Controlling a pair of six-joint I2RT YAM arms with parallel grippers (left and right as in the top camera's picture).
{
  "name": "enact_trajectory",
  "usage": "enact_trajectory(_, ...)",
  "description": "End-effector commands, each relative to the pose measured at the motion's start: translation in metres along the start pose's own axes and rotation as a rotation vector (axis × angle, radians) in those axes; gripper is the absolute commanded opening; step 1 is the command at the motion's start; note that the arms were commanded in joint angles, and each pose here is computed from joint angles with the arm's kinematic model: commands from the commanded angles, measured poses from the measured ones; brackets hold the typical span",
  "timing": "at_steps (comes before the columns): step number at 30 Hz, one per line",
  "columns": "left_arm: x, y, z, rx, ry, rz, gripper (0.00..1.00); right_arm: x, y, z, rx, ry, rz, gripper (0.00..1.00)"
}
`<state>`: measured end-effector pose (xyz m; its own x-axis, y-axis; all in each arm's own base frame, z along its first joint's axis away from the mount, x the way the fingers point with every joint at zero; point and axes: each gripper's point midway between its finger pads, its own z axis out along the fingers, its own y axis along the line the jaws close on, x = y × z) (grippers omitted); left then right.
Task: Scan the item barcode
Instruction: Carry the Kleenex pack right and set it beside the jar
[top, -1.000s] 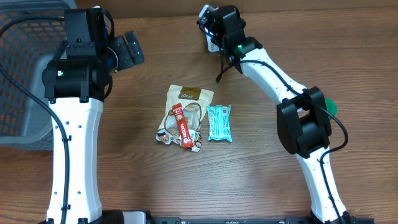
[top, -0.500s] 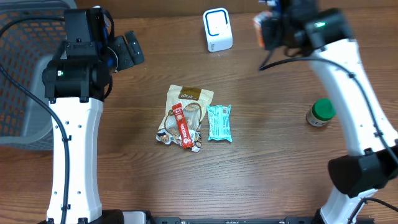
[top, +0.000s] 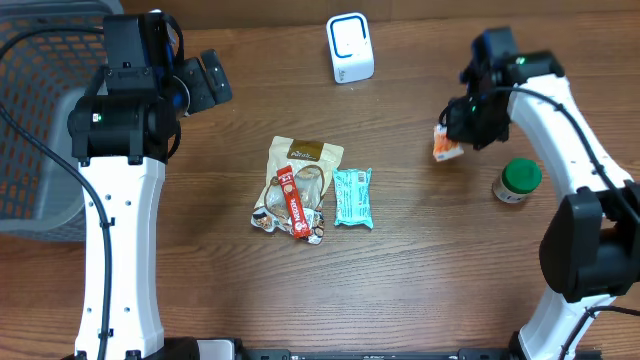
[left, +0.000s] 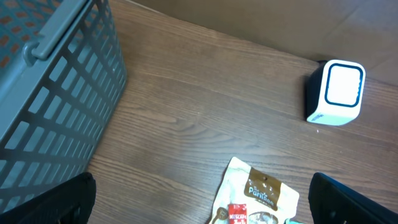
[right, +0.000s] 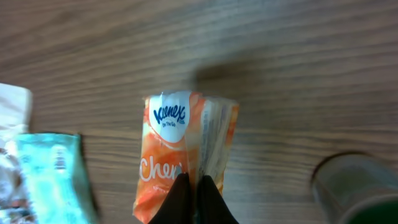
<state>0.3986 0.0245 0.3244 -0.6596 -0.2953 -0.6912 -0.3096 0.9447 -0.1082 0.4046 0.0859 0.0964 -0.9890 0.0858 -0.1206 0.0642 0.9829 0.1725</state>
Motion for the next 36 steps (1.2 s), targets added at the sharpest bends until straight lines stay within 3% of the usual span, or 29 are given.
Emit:
enact_trajectory(1,-0.007,0.000,-0.010,0.008,-0.033,0.014,1.00,0.011,-0.011,0.022,0.036,0.021,0.019,0.04)
enact_trajectory(11,-0.007,0.000,-0.010,0.008,-0.033,0.014,1.00,0.022,-0.064,0.053,0.283,-0.034,0.178,0.04)
enact_trajectory(21,-0.007,0.000,-0.010,0.008,-0.033,0.014,1.00,0.040,-0.077,0.049,0.363,0.026,0.173,0.04)
enact_trajectory(36,-0.007,-0.001,-0.010,0.008,-0.033,0.014,1.00,0.050,-0.119,0.026,0.628,0.038,0.137,0.04)
